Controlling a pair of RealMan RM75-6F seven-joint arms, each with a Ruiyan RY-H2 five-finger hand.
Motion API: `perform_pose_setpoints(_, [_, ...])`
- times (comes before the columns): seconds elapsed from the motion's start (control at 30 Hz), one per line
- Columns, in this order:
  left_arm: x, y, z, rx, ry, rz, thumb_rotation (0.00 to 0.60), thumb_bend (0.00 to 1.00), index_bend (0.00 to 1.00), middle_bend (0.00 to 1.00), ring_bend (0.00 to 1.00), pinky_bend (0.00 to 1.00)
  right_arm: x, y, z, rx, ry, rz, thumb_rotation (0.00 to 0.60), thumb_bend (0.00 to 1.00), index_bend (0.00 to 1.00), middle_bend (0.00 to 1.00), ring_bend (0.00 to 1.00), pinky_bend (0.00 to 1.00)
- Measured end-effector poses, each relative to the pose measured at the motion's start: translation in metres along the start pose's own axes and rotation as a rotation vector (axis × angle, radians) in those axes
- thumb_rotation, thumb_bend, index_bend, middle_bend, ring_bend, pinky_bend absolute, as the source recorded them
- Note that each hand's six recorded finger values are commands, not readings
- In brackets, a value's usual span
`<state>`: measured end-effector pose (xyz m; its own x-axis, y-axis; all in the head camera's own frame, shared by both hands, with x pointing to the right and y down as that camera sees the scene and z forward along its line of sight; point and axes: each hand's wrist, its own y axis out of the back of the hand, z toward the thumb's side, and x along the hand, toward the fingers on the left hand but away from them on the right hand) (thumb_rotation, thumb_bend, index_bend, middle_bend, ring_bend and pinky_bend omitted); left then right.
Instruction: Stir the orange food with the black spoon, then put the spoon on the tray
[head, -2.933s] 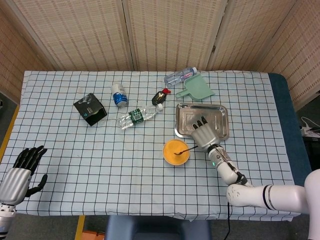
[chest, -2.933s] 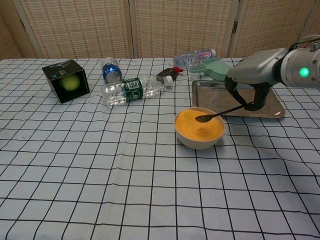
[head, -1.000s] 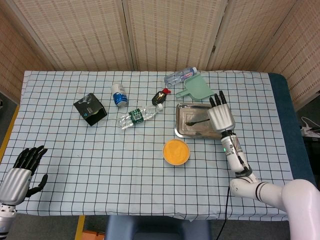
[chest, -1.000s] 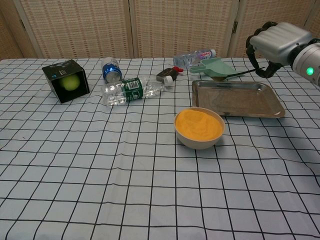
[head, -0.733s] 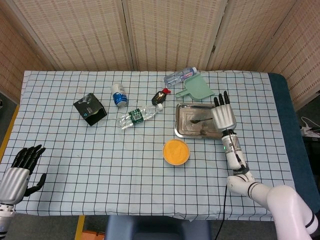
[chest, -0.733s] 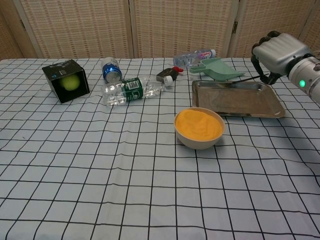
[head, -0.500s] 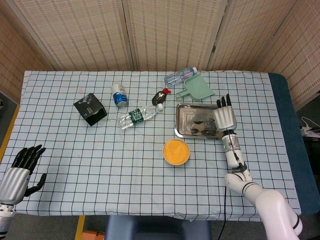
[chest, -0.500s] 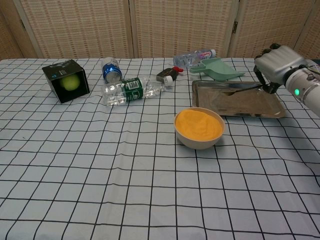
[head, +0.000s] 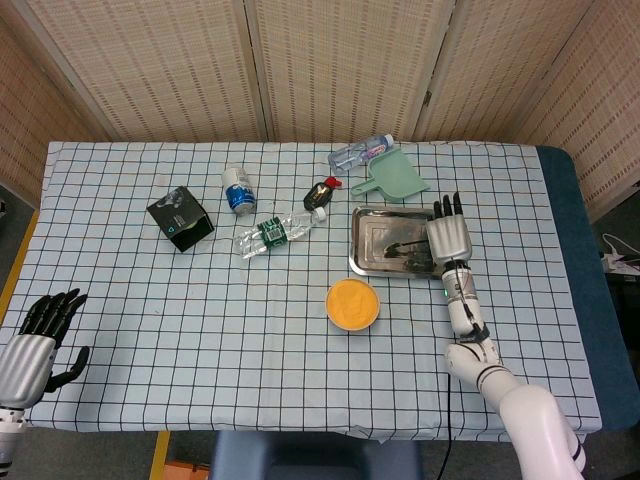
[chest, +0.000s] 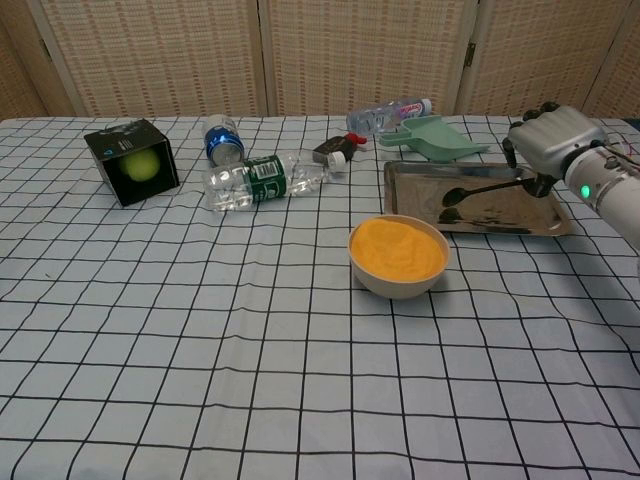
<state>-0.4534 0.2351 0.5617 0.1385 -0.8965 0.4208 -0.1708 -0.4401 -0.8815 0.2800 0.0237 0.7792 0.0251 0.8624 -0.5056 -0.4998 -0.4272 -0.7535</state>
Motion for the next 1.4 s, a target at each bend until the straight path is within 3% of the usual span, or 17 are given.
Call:
perform_pose_setpoints(0.1, [0.0, 0.0, 0.001, 0.0, -0.001, -0.002, 0.6, 0.47, 0.0, 0.0, 0.0, 0.04, 0.0, 0.001, -0.002, -0.009, 0.009, 0.005, 0.6, 0.35, 0.0, 0.04, 0.0, 0.0])
perform_pose_setpoints(0.33, [0.0, 0.0, 0.0, 0.002, 0.0, 0.0, 0.6, 0.47, 0.0, 0.0, 0.0, 0.04, 0.001, 0.009, -0.007, -0.045, 0.021, -0.003, 0.6, 0.3, 0.0, 0.02, 0.0, 0.0])
perform_pose_setpoints(0.63, [0.0, 0.003, -0.002, -0.001, 0.007, 0.023, 0.6, 0.47, 0.0, 0.0, 0.0, 0.04, 0.028, 0.038, -0.018, -0.177, 0.056, -0.101, 0.6, 0.3, 0.0, 0.01, 0.0, 0.0])
perform_pose_setpoints(0.83, [0.0, 0.0, -0.005, 0.012, 0.024, 0.018, 0.6, 0.47, 0.0, 0.0, 0.0, 0.04, 0.091, 0.056, -0.033, -0.274, 0.121, -0.168, 0.6, 0.3, 0.0, 0.01, 0.0, 0.0])
perform_pose_setpoints(1.0, [0.002, -0.009, -0.008, 0.025, 0.049, -0.028, 0.6, 0.47, 0.0, 0.0, 0.0, 0.04, 0.163, 0.058, -0.079, -0.267, 0.098, -0.218, 0.6, 0.3, 0.0, 0.0, 0.0, 0.0])
perform_pose_setpoints(1.1, [0.003, -0.012, -0.007, 0.047, 0.061, -0.046, 0.6, 0.47, 0.0, 0.0, 0.0, 0.04, 0.2, 0.047, -0.101, -0.266, 0.054, -0.234, 0.6, 0.3, 0.0, 0.0, 0.0, 0.0])
perform_pose_setpoints(1.27, [0.003, -0.016, -0.004, 0.077, 0.069, -0.055, 0.6, 0.47, 0.0, 0.0, 0.0, 0.04, 0.254, 0.016, -0.127, -0.32, -0.043, -0.196, 0.6, 0.3, 0.0, 0.0, 0.0, 0.0])
perform_pose_setpoints(1.4, [0.001, -0.013, 0.0, 0.08, 0.059, -0.032, 0.6, 0.47, 0.0, 0.0, 0.0, 0.04, 0.276, -0.005, -0.141, -0.327, -0.099, -0.181, 0.6, 0.3, 0.0, 0.0, 0.0, 0.0])
